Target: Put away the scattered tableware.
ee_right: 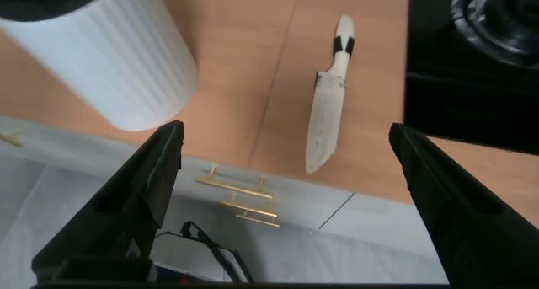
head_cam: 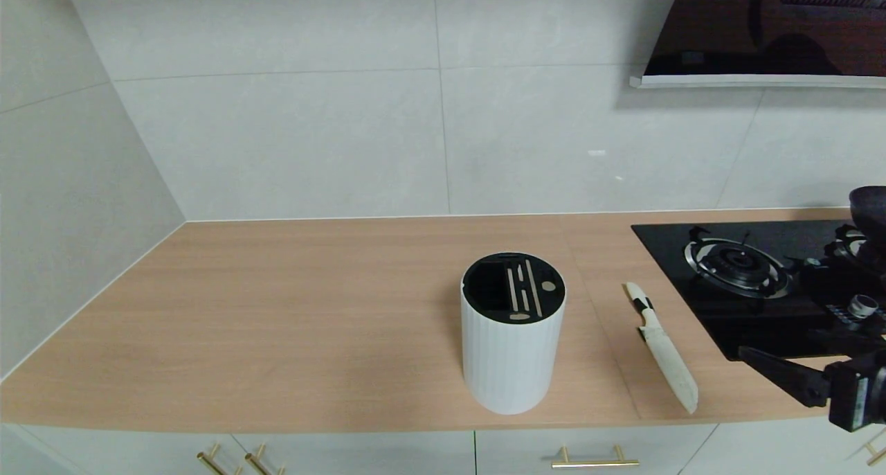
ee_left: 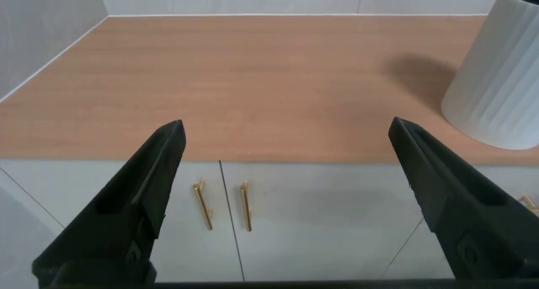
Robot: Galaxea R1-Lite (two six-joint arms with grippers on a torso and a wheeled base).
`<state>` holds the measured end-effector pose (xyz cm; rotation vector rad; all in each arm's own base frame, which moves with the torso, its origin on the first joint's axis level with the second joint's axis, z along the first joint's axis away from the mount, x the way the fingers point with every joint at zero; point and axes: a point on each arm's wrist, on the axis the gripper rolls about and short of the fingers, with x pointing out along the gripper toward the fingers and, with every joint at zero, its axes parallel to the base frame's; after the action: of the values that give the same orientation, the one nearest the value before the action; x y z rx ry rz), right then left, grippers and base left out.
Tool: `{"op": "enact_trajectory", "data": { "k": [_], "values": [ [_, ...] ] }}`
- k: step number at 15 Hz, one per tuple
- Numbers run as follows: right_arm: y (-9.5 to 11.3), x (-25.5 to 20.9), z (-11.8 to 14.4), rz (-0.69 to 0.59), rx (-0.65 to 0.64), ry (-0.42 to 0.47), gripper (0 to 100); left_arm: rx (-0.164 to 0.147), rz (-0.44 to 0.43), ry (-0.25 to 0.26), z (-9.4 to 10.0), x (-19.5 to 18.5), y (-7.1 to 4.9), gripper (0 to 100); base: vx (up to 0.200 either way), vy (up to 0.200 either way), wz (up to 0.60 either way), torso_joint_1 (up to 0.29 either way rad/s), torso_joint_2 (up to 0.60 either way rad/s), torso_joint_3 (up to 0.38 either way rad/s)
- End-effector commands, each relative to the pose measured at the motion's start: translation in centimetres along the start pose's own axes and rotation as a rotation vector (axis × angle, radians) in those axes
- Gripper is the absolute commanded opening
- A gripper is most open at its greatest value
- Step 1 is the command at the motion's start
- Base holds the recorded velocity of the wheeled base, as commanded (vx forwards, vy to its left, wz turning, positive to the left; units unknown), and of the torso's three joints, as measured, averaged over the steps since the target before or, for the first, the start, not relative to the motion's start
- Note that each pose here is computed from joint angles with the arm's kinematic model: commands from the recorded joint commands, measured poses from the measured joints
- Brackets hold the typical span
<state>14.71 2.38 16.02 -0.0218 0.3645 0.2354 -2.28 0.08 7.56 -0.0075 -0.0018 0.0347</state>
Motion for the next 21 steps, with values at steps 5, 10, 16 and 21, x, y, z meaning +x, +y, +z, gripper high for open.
{"op": "enact_trajectory", "data": {
  "k": [5, 10, 16, 21],
  "values": [
    [-0.8, 8.9, -1.9, -0.041, 0.007, 0.134, 100, 0.0, 0.001, 0.0, 0.0, 0.0, 0.0, 100, 0.0, 0.0, 0.0, 0.0, 0.0, 0.0],
    [-1.2, 13.1, -2.2, -0.061, 0.004, 0.157, 100, 0.0, 0.001, 0.0, 0.0, 0.0, 0.0, 100, 0.0, 0.0, 0.0, 0.0, 0.0, 0.0],
    [-1.7, 16.9, -3.1, -0.086, 0.005, 0.199, 100, 0.0, -0.001, 0.0, 0.0, 0.0, 0.0, 100, 0.0, 0.0, 0.0, 0.0, 0.0, 0.0],
    [-2.5, 20.4, -5.5, -0.15, 0.004, 0.223, 100, 0.0, 0.001, 0.0, 0.0, 0.0, 0.0, 100, 0.0, 0.0, 0.0, 0.0, 0.0, 0.0]
  ]
}}
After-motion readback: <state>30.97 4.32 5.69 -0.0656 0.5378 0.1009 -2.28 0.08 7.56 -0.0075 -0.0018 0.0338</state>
